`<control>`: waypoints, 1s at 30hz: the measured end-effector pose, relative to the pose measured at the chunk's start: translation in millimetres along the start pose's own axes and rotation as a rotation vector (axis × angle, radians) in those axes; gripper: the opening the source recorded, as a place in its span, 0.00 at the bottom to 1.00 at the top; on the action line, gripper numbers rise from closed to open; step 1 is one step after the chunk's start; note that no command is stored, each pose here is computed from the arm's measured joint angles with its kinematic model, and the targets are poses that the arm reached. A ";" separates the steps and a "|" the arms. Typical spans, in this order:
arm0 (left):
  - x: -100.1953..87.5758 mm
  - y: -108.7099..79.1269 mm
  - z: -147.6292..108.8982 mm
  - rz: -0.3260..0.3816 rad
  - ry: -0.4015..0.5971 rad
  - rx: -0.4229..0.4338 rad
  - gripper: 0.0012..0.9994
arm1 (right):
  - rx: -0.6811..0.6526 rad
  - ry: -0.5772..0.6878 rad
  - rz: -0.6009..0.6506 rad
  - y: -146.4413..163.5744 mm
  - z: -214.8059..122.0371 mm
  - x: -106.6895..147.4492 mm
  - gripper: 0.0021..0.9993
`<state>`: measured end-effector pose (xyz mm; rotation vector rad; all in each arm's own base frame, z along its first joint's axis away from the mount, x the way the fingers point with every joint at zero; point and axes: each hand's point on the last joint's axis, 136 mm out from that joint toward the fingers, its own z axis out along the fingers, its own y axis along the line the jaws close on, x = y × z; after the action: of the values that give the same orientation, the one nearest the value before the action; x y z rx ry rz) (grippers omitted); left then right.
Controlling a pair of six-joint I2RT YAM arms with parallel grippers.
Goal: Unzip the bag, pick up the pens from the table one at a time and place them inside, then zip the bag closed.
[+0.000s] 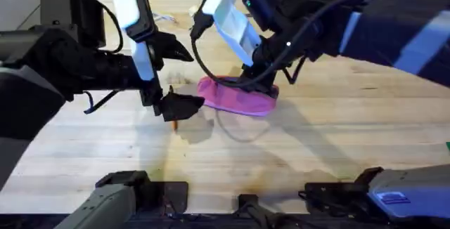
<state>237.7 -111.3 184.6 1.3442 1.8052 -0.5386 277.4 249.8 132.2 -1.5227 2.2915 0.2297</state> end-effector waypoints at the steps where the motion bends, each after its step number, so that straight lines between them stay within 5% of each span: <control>1: 0.0 0.0 0.0 0.000 0.000 0.000 0.99 | -0.003 0.006 0.001 -0.3 3.4 0.4 0.03; 12: 0.0 0.0 0.0 0.000 0.000 0.000 0.99 | -0.030 0.061 0.013 -4.6 44.5 5.1 0.09; 14: -0.1 0.1 0.0 0.001 0.000 0.000 0.99 | -0.031 0.062 0.011 -4.5 44.5 5.4 0.38; 15: 0.0 0.0 0.0 0.000 0.000 0.000 0.99 | -0.034 0.067 0.011 -3.7 44.4 6.8 0.82; 17: 0.0 0.0 0.0 0.000 0.000 0.000 0.99 | -0.034 0.069 0.006 -3.6 44.4 7.1 0.98; 26: 0.0 0.0 0.0 0.000 0.000 0.000 0.99 | -0.034 0.068 0.005 -3.4 43.2 7.1 1.00; 27: 2.2 4.1 -1.4 -0.063 0.008 -0.018 0.99 | 0.010 -0.020 0.040 -8.0 4.9 -12.7 1.00; 30: 11.2 11.6 -5.1 -0.187 0.046 -0.059 0.99 | 0.047 -0.101 0.072 -11.4 -23.9 -27.3 1.00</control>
<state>245.5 -97.0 180.0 1.1633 1.9814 -0.5531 291.9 260.4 165.8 -1.3760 2.2582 0.2637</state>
